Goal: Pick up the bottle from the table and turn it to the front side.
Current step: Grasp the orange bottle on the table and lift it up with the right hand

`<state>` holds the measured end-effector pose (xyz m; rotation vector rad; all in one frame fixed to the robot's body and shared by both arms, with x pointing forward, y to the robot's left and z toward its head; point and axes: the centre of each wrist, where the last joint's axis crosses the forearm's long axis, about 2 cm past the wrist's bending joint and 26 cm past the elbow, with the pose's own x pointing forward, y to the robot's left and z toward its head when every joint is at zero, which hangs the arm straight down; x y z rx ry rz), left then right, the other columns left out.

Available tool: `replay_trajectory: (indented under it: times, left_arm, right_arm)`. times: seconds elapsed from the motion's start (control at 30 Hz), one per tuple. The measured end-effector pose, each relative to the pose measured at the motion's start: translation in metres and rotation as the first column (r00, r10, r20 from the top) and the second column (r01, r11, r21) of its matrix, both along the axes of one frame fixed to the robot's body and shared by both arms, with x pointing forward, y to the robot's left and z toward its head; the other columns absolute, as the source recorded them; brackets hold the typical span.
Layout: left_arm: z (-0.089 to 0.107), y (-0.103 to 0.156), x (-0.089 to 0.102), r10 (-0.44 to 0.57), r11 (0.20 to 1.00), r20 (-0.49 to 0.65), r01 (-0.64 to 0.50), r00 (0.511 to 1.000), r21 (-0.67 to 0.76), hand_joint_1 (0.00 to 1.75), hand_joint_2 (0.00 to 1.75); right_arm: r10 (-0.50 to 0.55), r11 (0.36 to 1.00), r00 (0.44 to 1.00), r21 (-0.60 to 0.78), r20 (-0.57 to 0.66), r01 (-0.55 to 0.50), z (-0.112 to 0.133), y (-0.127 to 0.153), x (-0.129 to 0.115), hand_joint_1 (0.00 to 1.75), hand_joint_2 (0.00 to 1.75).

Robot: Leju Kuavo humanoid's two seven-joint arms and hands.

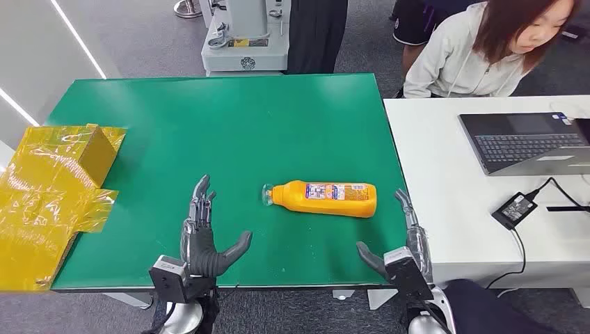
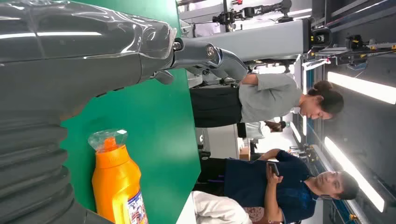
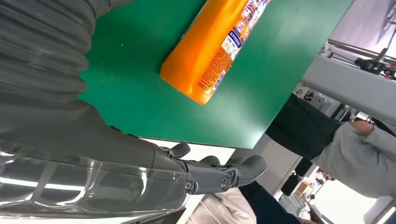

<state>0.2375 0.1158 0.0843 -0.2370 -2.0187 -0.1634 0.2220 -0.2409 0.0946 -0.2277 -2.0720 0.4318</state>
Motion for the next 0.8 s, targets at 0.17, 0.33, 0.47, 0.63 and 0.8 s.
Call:
replay_trajectory:
  times: [0.17,0.33,0.47,0.63,0.8]
  left_arm:
    - [-0.001,-0.004,0.002,-0.015,1.000,0.003,0.015,1.000,-0.016,0.00,1.75]
    - [-0.002,-0.011,0.005,-0.035,0.999,-0.004,0.035,0.999,-0.026,0.00,1.75]
    - [0.002,-0.017,0.010,-0.056,0.998,0.002,0.056,0.998,-0.028,0.00,1.75]
    - [0.002,-0.021,0.012,-0.072,0.997,-0.002,0.072,0.997,-0.025,0.00,1.75]
    - [0.003,-0.023,0.016,-0.086,0.996,-0.003,0.086,0.996,-0.019,0.00,1.75]
  right_arm:
    - [0.023,0.996,1.000,-0.088,-0.006,-0.023,0.003,-0.004,0.019,0.00,1.75]
    - [0.081,0.978,0.996,-0.190,-0.023,-0.084,0.015,-0.005,0.069,0.00,1.75]
    - [0.122,0.949,0.991,-0.285,-0.057,-0.133,0.030,0.001,0.111,0.00,1.75]
    - [0.166,0.908,0.980,-0.370,-0.109,-0.196,0.044,0.008,0.146,0.00,1.75]
    - [0.224,0.826,0.947,-0.471,-0.232,-0.311,0.054,0.018,0.172,0.00,1.75]
